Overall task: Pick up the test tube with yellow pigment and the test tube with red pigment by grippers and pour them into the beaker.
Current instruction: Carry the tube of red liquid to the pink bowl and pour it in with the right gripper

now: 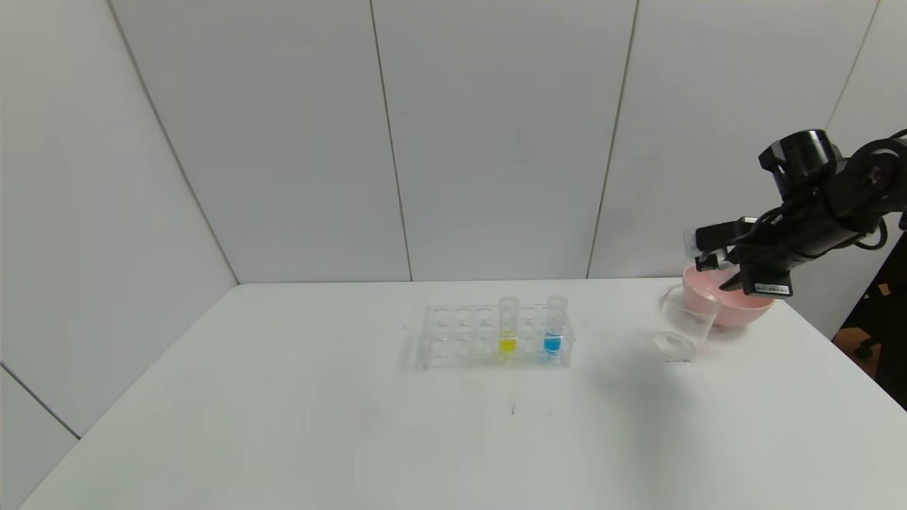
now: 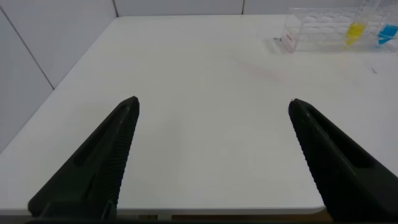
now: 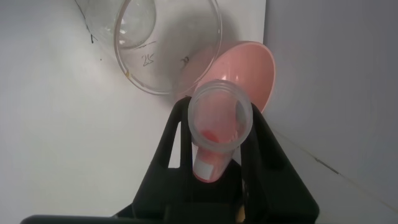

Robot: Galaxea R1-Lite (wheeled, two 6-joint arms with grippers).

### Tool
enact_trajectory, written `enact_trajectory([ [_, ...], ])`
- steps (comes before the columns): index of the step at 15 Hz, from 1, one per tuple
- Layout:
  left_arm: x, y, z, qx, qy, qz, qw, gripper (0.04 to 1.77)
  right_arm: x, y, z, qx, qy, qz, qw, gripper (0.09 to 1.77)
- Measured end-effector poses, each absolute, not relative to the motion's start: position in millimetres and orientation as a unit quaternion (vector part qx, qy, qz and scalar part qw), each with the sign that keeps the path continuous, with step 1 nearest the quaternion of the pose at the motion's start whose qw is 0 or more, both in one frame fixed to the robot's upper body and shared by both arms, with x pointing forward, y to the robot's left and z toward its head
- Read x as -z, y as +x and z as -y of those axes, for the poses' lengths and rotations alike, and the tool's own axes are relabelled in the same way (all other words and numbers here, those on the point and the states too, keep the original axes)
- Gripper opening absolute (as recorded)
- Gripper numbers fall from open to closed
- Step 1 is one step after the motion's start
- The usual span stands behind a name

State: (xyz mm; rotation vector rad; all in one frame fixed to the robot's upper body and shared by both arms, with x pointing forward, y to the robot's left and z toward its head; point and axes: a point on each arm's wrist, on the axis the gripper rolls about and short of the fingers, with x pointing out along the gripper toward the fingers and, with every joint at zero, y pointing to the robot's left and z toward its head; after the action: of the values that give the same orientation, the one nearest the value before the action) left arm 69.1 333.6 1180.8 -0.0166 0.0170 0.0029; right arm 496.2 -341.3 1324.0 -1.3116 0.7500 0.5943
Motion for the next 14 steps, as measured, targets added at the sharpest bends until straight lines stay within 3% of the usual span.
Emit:
enact_trajectory([
  [14, -1180.8, 69.1, -333.6, -0.001, -0.008, -0.008, 1.000, 1.72, -1325.7, 490.8, 331.0, -0.251, -0.602, -0.361, 0.667, 0.50],
])
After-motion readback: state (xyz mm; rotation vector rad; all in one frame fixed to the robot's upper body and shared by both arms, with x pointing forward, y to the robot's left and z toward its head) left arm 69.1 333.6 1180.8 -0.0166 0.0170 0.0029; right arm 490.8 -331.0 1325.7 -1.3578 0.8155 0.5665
